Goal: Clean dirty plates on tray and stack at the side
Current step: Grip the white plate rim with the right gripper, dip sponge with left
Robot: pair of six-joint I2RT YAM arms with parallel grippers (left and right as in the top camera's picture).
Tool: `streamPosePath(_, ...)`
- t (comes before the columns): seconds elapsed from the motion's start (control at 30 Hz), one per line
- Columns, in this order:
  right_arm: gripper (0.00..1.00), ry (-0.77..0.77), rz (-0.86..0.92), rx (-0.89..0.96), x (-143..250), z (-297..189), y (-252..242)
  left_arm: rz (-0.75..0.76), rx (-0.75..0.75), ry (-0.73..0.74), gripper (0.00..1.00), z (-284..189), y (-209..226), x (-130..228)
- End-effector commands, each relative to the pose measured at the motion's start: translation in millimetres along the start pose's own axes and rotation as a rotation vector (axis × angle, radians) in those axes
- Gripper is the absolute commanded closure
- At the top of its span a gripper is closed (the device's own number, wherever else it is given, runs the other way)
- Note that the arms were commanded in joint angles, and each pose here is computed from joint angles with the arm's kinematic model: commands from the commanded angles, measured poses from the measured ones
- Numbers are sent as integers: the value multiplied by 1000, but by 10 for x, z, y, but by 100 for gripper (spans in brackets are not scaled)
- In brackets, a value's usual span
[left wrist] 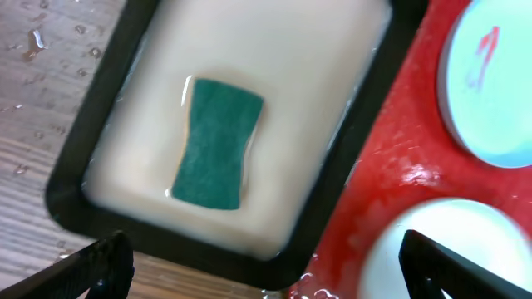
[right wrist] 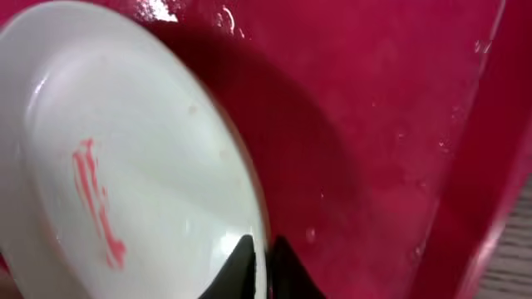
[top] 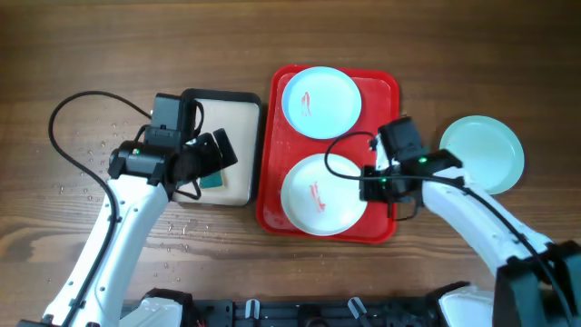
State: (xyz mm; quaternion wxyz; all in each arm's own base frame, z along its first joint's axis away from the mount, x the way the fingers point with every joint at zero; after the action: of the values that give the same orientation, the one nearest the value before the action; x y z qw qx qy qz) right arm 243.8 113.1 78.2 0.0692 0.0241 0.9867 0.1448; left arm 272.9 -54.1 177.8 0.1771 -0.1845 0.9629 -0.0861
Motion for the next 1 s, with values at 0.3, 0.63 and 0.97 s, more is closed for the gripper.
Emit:
streamPosePath(0.3, 74, -243, -128, -50, -225, -805, 237, -48, -166, 198, 56, 1098, 361, 421)
streamPosePath(0.63, 75, -170, -101, -22, -95, -764, 170, -43, -149, 199, 67, 791, 153, 118)
streamPosePath(0.97, 73, -170, -101, -22, -95, -762, 169, -30, -221, 101, 31, 914, 191, -90)
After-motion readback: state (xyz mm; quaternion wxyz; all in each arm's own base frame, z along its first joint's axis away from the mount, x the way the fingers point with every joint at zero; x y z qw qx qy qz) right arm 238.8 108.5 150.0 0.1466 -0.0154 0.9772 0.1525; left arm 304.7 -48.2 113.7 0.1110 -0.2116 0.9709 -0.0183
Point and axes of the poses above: each gripper's point midway between its finger pads, its own z axis out along the fingers, its own y axis along the line the jaws close on, x = y × z, the point moved 5 cm from there along -z, back along the fingers
